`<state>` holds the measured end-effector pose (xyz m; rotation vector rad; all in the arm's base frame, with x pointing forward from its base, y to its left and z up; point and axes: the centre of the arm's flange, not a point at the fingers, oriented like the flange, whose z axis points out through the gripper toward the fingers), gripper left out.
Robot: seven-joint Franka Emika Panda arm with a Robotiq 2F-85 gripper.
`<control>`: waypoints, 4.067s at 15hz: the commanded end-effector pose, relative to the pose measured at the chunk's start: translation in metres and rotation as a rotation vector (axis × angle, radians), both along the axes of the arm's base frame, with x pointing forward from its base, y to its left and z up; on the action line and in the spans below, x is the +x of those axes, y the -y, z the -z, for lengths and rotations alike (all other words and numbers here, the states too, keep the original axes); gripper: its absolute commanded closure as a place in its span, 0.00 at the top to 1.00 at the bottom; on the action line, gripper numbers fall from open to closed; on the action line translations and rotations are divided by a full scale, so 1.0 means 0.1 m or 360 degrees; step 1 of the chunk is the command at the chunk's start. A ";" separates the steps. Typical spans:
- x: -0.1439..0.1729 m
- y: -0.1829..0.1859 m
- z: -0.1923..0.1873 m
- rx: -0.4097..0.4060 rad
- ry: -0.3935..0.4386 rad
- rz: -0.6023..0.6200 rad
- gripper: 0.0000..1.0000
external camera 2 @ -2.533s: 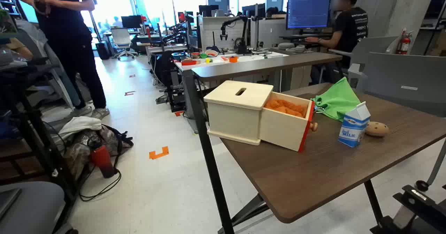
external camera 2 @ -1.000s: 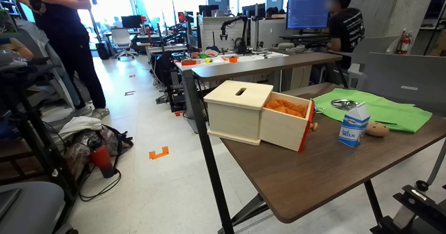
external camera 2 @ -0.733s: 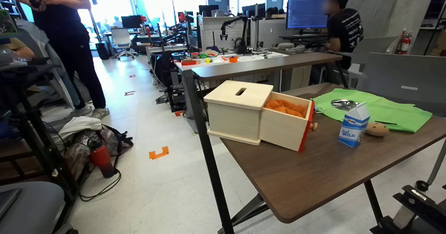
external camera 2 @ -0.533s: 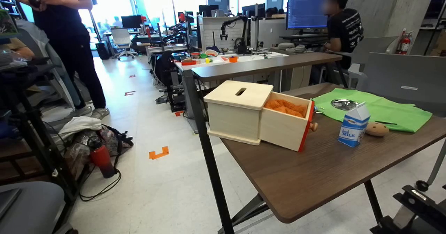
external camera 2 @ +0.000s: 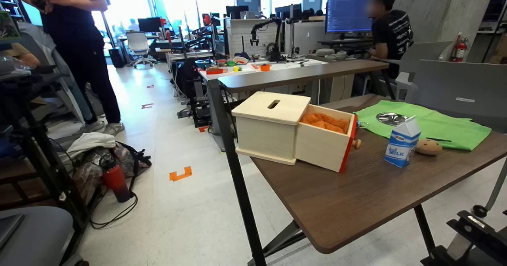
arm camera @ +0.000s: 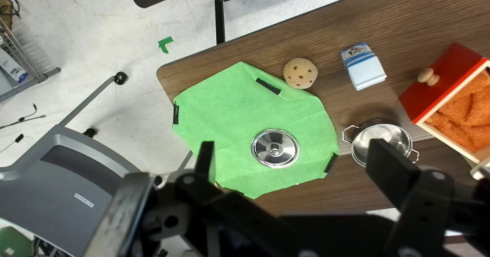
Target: Pick up the lid from the cloth and put it on the pot
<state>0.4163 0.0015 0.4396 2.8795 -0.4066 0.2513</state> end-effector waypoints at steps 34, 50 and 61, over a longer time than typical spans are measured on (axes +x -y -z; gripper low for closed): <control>1.85 0.93 1.32 0.0788 -0.0333 0.1533 1.00; 2.15 1.19 1.17 0.0808 0.0111 0.1399 1.00; 2.15 1.35 1.63 0.0605 0.0184 0.0956 1.00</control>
